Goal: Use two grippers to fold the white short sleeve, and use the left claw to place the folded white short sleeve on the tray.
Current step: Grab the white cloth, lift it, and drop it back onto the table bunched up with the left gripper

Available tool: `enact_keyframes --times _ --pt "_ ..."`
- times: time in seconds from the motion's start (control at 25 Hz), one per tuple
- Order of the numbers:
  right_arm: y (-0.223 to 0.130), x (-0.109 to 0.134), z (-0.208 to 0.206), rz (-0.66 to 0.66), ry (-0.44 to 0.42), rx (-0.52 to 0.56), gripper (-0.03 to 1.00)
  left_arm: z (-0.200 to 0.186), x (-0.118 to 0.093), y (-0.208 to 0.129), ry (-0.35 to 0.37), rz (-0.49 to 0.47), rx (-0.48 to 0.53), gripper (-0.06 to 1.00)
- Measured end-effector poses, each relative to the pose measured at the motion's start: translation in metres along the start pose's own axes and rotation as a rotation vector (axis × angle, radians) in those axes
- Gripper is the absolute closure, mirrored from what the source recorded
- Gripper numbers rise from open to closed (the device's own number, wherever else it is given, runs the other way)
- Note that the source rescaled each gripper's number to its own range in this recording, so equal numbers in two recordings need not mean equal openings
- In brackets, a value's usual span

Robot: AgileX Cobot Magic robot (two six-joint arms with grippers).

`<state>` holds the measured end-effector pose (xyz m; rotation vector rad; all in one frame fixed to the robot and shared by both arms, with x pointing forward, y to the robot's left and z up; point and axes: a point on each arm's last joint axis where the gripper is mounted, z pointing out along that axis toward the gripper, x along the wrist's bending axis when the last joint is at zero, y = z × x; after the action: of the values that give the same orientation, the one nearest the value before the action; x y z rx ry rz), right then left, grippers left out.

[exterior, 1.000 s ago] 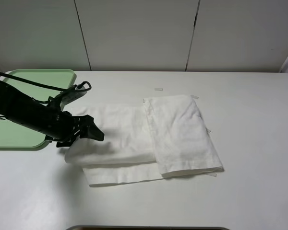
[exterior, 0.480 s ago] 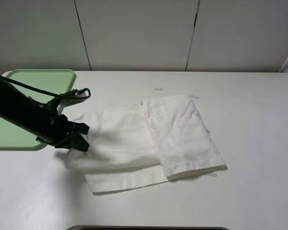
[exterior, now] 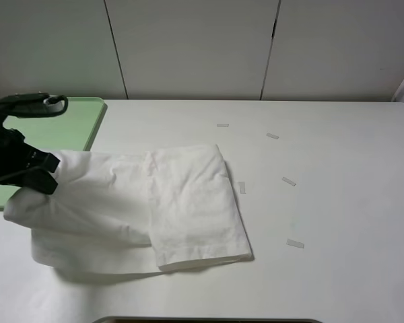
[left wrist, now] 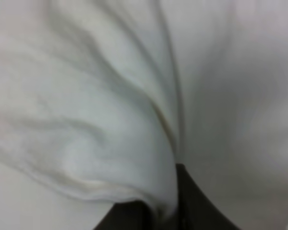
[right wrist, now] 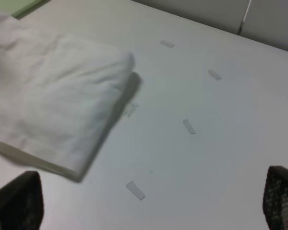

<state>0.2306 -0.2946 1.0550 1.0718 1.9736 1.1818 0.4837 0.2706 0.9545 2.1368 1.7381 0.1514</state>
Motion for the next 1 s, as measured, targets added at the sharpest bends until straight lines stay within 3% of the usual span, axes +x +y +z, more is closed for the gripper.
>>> enact_keyframes --times 0.2,0.64,1.0 --pt "0.000 0.000 0.000 0.000 0.000 0.000 -0.03 -0.029 -0.005 0.003 -0.015 0.002 -0.042 0.92" --pt "0.000 0.000 0.000 0.000 0.000 0.000 -0.03 -0.025 -0.042 0.014 -0.132 0.090 -0.151 0.92" --pt "0.000 0.000 0.000 0.000 0.000 0.000 -0.03 0.015 -0.079 0.014 -0.251 0.150 -0.080 0.92"
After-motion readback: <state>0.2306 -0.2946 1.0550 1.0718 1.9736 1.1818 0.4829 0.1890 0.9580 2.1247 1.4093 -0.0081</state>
